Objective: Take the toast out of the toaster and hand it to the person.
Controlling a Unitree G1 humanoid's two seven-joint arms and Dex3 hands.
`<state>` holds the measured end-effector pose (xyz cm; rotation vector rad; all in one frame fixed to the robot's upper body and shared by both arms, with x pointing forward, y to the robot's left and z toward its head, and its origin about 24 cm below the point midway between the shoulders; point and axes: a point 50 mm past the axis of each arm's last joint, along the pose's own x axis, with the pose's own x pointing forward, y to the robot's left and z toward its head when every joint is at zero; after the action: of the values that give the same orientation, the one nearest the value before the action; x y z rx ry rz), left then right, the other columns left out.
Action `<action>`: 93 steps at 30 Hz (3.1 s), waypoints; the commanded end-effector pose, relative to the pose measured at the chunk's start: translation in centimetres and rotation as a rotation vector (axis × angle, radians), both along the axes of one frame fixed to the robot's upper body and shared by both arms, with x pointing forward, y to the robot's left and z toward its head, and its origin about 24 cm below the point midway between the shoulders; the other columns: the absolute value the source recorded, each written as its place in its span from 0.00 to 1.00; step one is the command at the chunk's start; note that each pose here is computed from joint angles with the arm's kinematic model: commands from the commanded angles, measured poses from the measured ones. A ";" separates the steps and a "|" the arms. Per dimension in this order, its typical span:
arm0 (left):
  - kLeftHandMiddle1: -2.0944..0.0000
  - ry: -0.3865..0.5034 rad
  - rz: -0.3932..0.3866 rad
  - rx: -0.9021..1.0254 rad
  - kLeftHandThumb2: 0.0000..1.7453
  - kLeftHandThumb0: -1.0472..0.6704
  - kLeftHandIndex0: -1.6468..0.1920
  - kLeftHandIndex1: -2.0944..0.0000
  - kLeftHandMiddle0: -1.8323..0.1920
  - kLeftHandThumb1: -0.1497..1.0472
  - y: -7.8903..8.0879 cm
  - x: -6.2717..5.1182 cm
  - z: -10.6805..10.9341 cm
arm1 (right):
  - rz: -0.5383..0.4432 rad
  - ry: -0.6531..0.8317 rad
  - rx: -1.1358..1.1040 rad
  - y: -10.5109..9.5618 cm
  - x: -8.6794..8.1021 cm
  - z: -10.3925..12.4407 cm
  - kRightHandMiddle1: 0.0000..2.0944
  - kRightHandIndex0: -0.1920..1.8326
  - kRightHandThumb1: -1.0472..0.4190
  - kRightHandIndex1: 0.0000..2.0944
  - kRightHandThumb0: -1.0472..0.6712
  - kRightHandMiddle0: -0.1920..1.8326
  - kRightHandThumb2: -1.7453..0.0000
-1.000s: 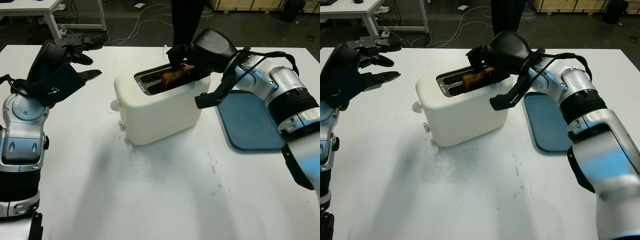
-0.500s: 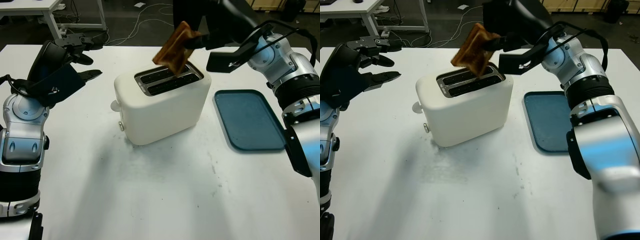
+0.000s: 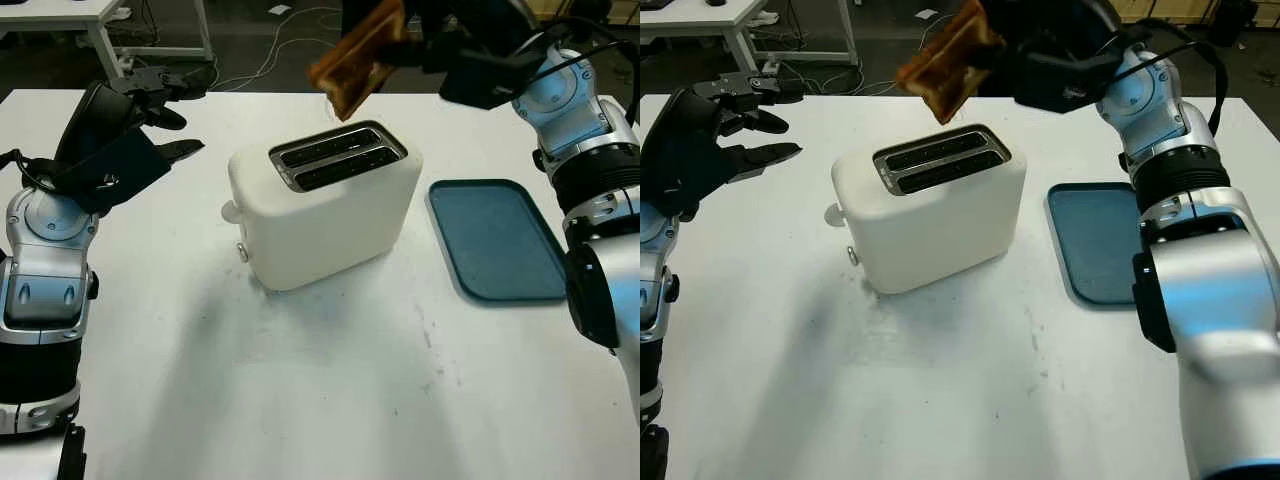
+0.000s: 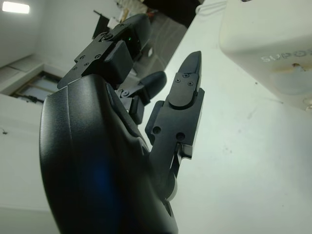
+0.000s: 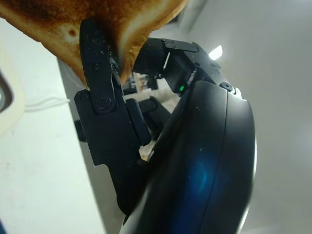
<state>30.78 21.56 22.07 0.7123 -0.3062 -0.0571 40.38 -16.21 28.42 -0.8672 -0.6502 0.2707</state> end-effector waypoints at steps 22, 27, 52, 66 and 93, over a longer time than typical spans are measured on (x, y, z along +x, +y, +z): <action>0.53 -0.002 -0.003 0.007 0.00 0.54 0.60 0.83 0.73 0.89 0.2 0.0 -0.1 | -0.362 0.224 0.579 -9.4 0.1 -5.9 0.82 0.54 0.09 0.83 0.54 0.39 0.79; 0.54 -0.001 -0.003 -0.003 0.00 0.55 0.61 0.83 0.74 0.89 0.1 0.0 -0.1 | -0.440 0.255 0.618 -10.1 0.1 -6.9 0.83 0.52 0.09 0.83 0.55 0.37 0.80; 0.54 -0.003 0.005 0.020 0.00 0.51 0.61 0.81 0.72 0.89 0.2 -0.1 -0.2 | -0.526 0.504 0.678 -9.2 0.2 -12.4 0.83 0.52 0.09 0.83 0.51 0.37 0.83; 0.55 -0.005 0.003 0.016 0.00 0.51 0.61 0.81 0.72 0.89 0.2 -0.1 -0.2 | -0.545 0.536 0.574 -7.6 0.5 -13.4 0.83 0.55 0.09 0.83 0.48 0.42 0.87; 0.55 0.004 0.008 -0.004 0.01 0.50 0.63 0.79 0.73 0.89 0.4 -0.2 -0.5 | -0.363 0.462 0.200 -7.6 -0.1 -12.2 0.00 0.10 0.12 0.00 0.04 0.10 0.99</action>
<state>30.79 21.74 21.68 0.7176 -0.3040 -0.0615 40.54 -23.35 15.88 -0.6665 -0.0438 0.0552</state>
